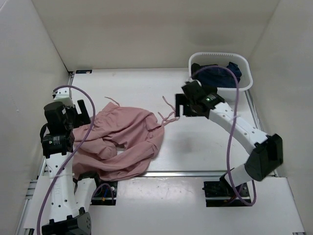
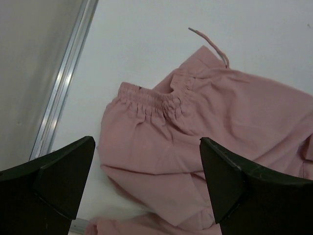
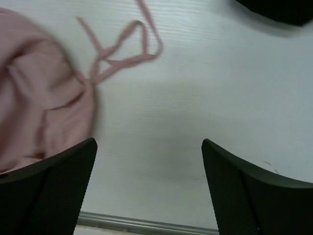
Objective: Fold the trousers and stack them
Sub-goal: Flatten the trousers out
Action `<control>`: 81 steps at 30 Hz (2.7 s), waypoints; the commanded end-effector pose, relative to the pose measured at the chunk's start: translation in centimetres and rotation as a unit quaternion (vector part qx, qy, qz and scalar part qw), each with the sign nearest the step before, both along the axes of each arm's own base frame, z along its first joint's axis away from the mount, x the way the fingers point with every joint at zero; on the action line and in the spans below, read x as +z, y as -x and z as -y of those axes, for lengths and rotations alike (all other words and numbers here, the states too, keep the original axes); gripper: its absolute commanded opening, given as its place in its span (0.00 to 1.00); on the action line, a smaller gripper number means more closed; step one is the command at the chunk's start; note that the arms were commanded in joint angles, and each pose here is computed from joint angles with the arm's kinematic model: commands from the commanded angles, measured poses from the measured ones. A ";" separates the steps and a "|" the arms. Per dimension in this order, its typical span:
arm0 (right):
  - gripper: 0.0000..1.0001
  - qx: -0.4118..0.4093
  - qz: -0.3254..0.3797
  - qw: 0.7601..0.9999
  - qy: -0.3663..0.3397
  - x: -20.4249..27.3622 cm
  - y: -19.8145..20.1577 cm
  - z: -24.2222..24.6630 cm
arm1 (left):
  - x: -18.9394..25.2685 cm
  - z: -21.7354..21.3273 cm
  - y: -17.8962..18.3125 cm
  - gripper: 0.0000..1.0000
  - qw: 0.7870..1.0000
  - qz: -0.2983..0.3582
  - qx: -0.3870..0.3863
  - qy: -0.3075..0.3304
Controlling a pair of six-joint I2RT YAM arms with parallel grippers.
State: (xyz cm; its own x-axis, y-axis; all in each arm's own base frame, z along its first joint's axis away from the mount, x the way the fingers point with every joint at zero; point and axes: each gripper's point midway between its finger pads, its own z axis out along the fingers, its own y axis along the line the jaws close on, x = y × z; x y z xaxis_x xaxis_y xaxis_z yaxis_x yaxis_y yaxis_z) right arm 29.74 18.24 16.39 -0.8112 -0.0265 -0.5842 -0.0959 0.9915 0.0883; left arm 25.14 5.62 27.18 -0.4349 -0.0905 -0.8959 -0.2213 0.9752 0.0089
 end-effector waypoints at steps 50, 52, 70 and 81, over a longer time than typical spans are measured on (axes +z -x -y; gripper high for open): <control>0.99 0.036 -0.021 0.995 -0.087 -1.1 -15.8 -15.2 | -16.5 8.5 -0.6 1.00 0.925 -0.309 -0.165 0.148; 0.99 0.022 -0.016 0.997 -0.078 -3.7 -17.0 -15.4 | -16.6 10.0 -1.8 1.00 0.924 -0.301 -0.193 0.136; 0.03 -0.032 -0.076 0.995 -0.056 -10.6 -17.7 -12.6 | -21.5 23.1 -14.1 1.00 0.866 -0.330 -0.351 0.135; 0.00 -0.045 0.113 0.989 -0.079 7.4 -19.6 -9.6 | -23.4 23.7 -12.0 0.16 0.847 -0.371 -0.355 0.139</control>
